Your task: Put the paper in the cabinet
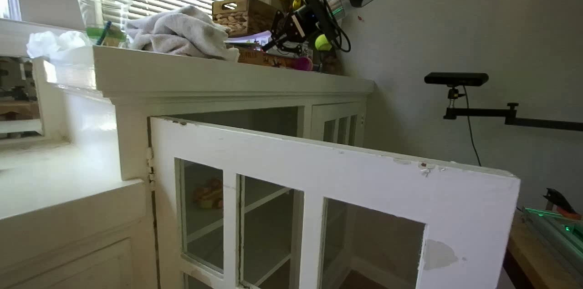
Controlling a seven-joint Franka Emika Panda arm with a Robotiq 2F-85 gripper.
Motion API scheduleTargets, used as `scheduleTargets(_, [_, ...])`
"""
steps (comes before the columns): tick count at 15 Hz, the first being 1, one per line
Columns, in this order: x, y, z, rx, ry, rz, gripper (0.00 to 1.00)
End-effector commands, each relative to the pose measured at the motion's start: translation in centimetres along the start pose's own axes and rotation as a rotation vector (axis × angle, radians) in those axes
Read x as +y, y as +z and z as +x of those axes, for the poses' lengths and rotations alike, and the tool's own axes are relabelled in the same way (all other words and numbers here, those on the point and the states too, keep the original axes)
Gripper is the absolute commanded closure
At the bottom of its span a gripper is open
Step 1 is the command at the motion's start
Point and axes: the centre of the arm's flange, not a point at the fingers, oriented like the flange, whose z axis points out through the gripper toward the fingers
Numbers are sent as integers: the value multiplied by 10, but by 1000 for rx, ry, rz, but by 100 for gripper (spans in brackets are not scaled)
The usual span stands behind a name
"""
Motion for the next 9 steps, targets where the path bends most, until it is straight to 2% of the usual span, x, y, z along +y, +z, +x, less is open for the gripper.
scheduleTargets(1, [1,2,4,-14,-3,32,100])
scheduleTargets(9, [0,-7,8,-35,29,31,98])
